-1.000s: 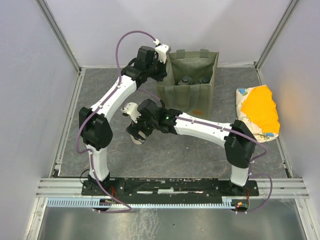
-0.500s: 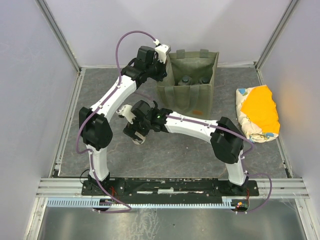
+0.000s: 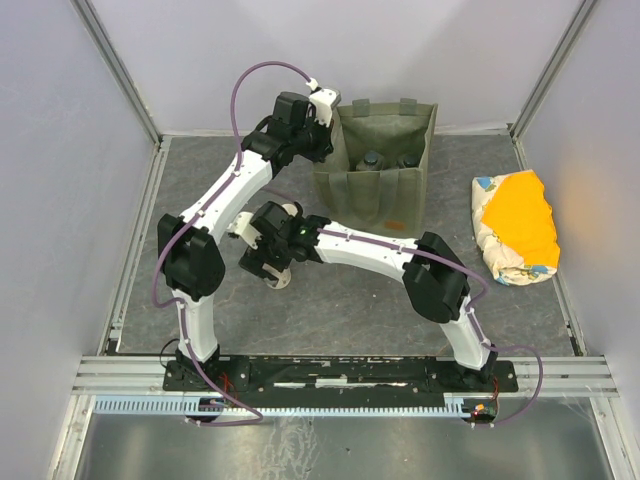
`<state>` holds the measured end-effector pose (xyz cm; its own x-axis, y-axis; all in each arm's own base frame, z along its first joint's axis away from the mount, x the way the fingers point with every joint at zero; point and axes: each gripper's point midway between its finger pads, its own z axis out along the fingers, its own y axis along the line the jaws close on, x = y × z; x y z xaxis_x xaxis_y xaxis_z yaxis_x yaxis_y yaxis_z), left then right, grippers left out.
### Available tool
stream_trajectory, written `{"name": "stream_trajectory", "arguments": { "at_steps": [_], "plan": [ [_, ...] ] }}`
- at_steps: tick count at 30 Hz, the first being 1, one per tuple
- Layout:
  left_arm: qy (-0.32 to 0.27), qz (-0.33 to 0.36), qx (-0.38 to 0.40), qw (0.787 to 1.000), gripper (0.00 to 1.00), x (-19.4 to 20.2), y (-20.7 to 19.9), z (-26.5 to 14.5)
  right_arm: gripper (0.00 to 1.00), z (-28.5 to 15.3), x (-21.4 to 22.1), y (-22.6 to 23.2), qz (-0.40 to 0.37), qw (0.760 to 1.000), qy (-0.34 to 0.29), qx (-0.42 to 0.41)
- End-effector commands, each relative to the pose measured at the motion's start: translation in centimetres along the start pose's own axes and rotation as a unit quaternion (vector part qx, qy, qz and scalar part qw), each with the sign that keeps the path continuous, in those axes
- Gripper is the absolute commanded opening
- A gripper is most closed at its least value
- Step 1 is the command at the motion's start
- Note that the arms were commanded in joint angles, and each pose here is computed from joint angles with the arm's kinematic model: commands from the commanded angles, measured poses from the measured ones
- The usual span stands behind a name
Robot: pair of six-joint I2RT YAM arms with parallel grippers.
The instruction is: Place the personal care products into the canvas bag
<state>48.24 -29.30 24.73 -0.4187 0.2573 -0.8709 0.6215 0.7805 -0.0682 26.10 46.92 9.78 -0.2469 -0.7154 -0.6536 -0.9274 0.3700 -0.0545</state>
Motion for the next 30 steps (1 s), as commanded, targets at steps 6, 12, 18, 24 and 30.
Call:
{"name": "stream_trajectory", "arguments": {
  "at_steps": [6,12,18,24,30],
  "plan": [
    [-0.020,0.024,0.008,0.999,0.03,-2.0,0.1,-1.9,0.88,0.1,-0.5,-0.3,-0.028,0.999,0.007,0.015],
    [-0.022,0.023,0.008,0.999,0.03,-2.0,0.2,-1.9,0.64,0.3,-0.4,-0.1,-0.030,0.999,0.006,0.010],
    [-0.022,0.021,0.009,0.999,0.03,-2.0,0.3,-2.0,0.34,-0.9,-0.5,-0.2,-0.025,1.000,0.000,0.016],
    [-0.025,0.020,0.009,0.999,0.03,-2.2,0.5,-2.3,0.21,-4.3,0.9,-0.3,-0.001,0.999,0.005,0.032],
    [-0.027,0.016,0.010,0.999,0.03,-2.3,1.1,-2.5,0.01,-9.6,2.9,-0.5,0.039,0.997,0.000,0.060]
  ]
}}
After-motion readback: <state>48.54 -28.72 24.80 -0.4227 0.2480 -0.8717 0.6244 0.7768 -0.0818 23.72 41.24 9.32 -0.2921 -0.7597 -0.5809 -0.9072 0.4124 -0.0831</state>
